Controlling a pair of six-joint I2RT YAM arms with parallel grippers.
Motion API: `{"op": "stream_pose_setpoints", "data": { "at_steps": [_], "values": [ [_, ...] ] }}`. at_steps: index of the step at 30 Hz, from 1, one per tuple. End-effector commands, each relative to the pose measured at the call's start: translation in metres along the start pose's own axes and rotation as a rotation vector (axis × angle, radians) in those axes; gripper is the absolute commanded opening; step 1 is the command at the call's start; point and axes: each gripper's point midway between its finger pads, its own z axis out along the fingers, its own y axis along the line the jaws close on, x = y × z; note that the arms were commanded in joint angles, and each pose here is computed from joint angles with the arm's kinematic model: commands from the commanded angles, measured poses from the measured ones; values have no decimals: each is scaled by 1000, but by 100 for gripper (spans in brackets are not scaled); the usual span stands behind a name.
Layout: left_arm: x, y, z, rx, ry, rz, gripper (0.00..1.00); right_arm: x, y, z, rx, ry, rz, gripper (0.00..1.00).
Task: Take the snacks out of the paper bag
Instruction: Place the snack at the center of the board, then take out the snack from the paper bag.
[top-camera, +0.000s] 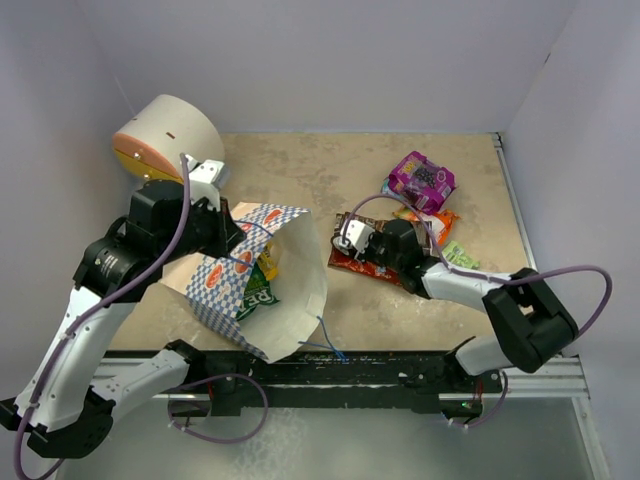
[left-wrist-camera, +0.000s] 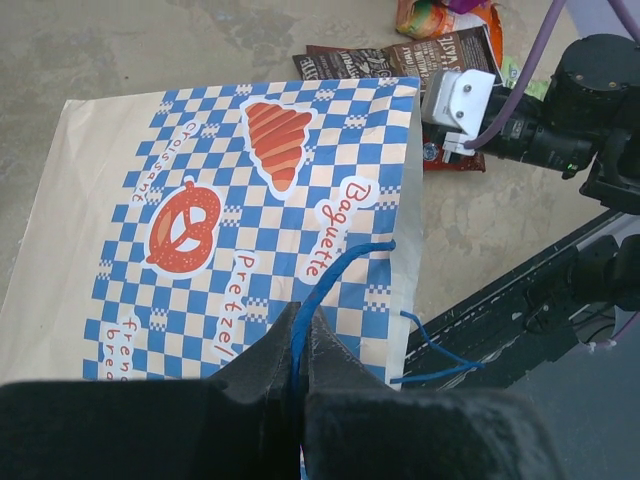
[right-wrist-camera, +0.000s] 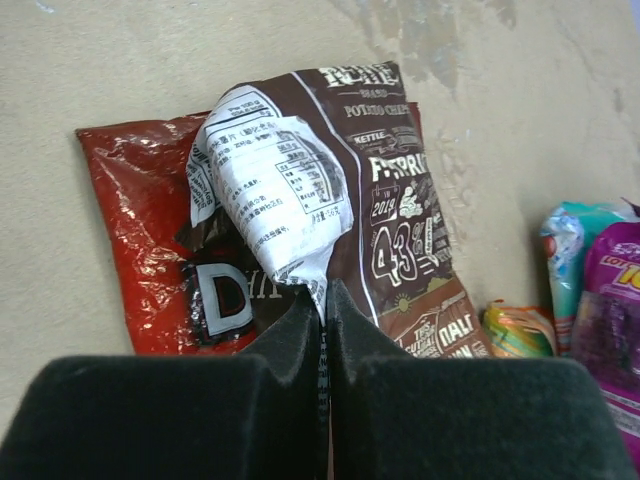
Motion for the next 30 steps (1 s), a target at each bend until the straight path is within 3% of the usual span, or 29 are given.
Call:
{"op": "stream_pose_setpoints", "data": {
  "at_steps": [1,8,13,18,24,30],
  "values": [
    [-12,-5,-2,25,-67,-8,0,6,24,-2,-114,2,14,6],
    [-10,-3,-3,11,-71,-36,0,-24,1,-28,-15,-96,62,42],
    [-7,-1,-4,1,-71,-49,0,-66,-28,-66,76,-225,117,59],
    [-1,3,-9,-25,-76,-94,0,-96,-30,-95,68,-346,292,86],
    [18,10,-8,-85,-17,-239,0,-137,-14,-118,-63,-508,499,86],
    [38,8,-11,-97,32,-390,0,-178,4,-134,-191,-594,508,85]
  ]
}}
